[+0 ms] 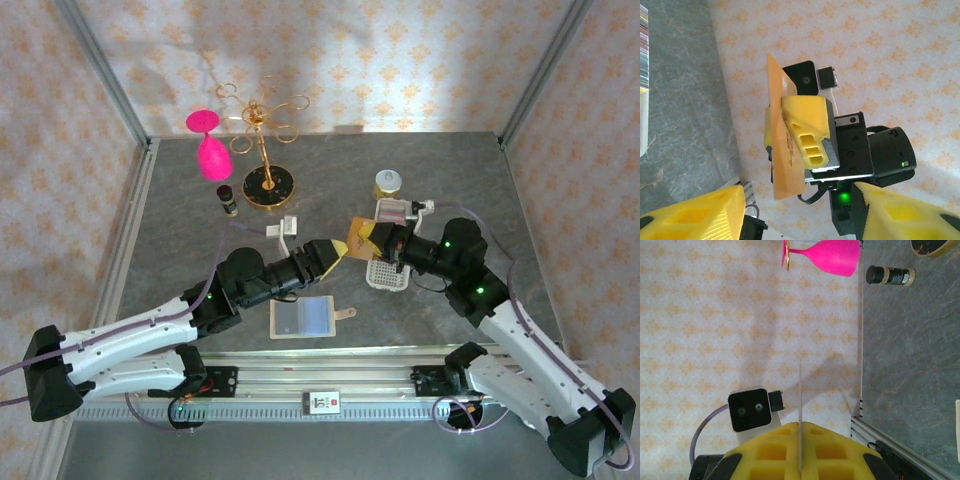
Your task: Put the credit cards into the card holder
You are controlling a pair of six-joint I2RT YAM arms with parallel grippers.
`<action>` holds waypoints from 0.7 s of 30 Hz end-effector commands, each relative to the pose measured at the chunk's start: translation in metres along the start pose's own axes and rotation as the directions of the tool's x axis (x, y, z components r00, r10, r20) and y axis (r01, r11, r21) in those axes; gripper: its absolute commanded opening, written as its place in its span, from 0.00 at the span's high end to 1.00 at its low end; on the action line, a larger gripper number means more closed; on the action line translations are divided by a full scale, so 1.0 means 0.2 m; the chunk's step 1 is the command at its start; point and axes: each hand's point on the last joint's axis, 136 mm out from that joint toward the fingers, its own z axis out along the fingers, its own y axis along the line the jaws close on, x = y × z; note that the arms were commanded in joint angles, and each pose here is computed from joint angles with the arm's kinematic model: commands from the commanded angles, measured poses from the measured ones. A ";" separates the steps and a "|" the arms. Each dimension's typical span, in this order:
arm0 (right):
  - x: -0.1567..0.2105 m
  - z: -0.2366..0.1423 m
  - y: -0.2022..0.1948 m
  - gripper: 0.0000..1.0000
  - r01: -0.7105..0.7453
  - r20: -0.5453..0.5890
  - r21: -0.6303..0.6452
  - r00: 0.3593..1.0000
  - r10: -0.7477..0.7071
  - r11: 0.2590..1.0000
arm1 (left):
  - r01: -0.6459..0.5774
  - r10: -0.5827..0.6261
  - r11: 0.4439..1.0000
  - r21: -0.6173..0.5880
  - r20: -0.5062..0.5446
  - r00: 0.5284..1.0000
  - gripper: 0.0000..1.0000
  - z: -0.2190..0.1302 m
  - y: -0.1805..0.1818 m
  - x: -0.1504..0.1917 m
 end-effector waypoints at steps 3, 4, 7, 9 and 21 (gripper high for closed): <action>0.03 0.02 0.16 1.00 0.054 -0.008 -0.082 0.998 -0.055 0.995 | 0.020 -0.020 0.999 0.027 0.019 1.000 0.62 0.02 -0.05 -0.01; 0.03 0.03 0.16 1.00 0.056 -0.012 -0.090 0.998 -0.057 0.994 | 0.022 -0.023 0.999 0.034 0.023 0.999 0.66 0.02 -0.05 -0.02; 0.05 0.05 0.20 1.00 0.064 -0.021 -0.112 0.998 -0.066 0.992 | 0.035 -0.036 0.999 0.039 0.028 0.999 0.74 0.02 -0.05 -0.02; 0.05 0.05 0.21 1.00 0.070 -0.025 -0.122 0.997 -0.074 0.990 | 0.041 -0.042 0.998 0.040 0.028 0.999 0.83 0.02 -0.05 -0.02; 0.02 0.00 0.25 0.63 0.057 0.049 -0.164 0.998 -0.050 0.985 | 0.118 -0.130 0.989 0.093 0.132 0.983 1.00 -0.08 -0.01 -0.09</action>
